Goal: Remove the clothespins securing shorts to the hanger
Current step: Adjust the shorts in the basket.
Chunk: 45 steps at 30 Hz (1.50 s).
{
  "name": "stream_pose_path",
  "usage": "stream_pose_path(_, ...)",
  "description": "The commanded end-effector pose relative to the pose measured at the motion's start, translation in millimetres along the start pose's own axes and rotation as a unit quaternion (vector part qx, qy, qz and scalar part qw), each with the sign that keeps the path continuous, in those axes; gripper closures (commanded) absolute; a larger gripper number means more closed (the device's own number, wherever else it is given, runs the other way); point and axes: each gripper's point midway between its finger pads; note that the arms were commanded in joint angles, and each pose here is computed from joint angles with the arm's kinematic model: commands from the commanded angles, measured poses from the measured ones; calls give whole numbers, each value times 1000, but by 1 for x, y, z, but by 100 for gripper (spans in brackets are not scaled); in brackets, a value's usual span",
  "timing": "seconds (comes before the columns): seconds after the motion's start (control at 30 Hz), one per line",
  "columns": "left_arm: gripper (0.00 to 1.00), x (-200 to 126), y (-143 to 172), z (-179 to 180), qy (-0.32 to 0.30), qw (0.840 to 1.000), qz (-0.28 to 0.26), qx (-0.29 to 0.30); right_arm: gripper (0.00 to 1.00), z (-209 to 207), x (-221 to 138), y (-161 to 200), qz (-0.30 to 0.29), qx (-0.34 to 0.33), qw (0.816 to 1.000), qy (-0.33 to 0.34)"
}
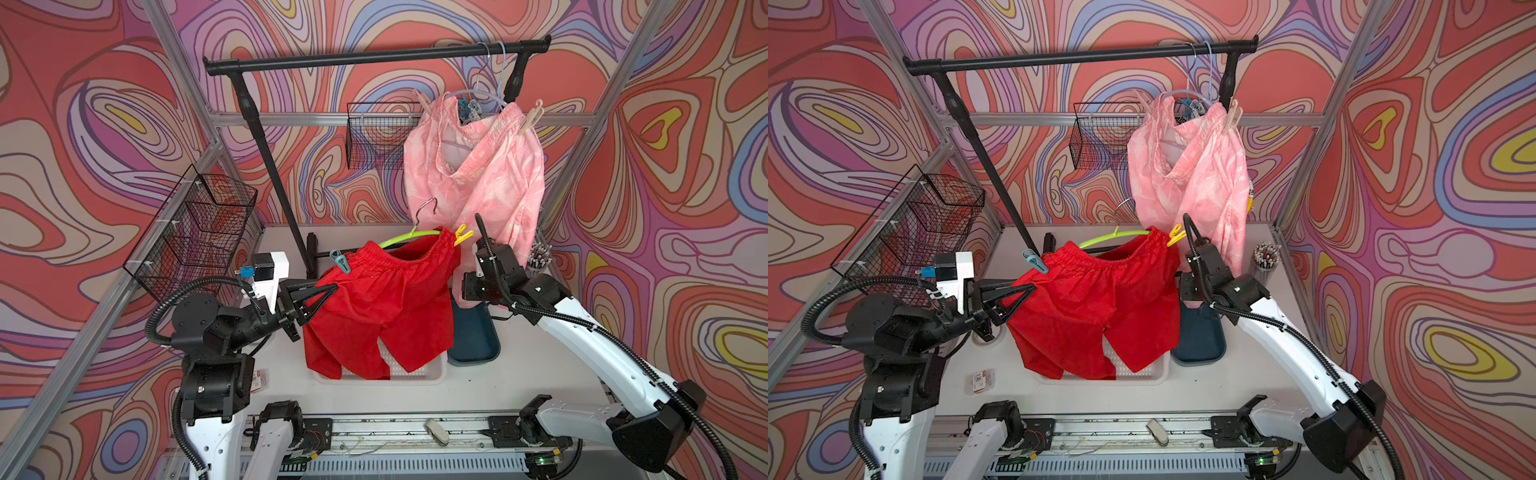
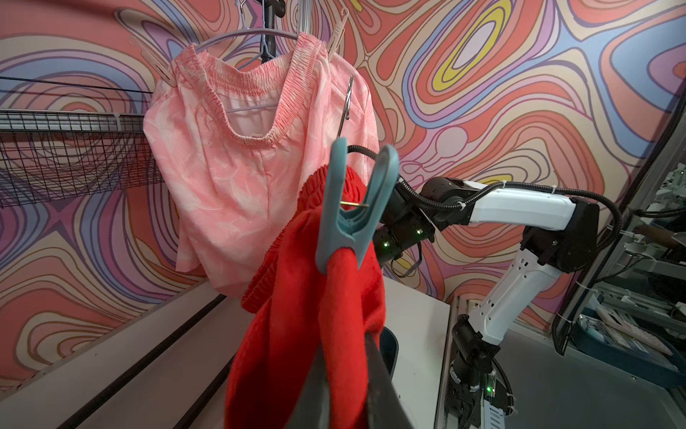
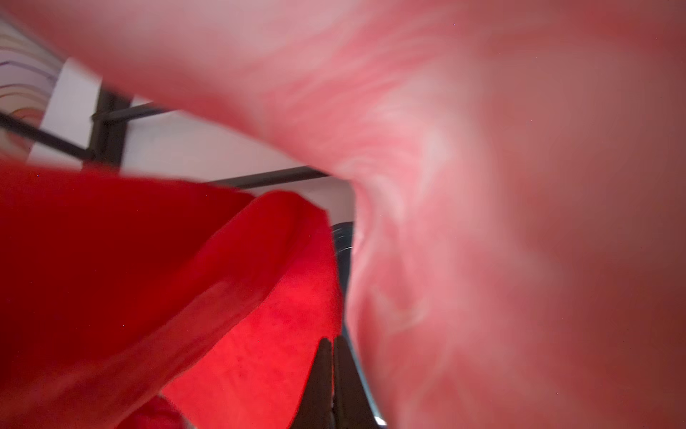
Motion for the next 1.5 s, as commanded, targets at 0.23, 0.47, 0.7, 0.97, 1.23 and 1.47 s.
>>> stream_pose_path(0.23,100,-6,-19,-20,8,999,11,37,100,40,64,18,62,-17,993,-103)
stream_pose_path(0.47,100,-9,-22,-28,10,999,5,42,100,42,94,7,62,-25,993,-98)
stream_pose_path(0.7,100,-9,-32,-32,19,999,-8,44,100,83,90,0,43,-36,969,-240)
stream_pose_path(0.97,100,-9,-40,-34,10,999,-11,53,98,77,52,1,17,-50,968,-246)
stream_pose_path(1.23,100,-12,-53,-42,8,997,-22,71,88,77,18,4,10,-98,960,-263)
stream_pose_path(1.47,100,-15,-68,-55,24,995,-46,86,87,98,12,-12,-1,-80,947,-311)
Point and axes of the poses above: each gripper's point midway between its finger pads, its own x axis out along the fingers, its own z axis along the line the jaws close on, y = z × x, and after that the axes turned 1 degree about x, right-handed
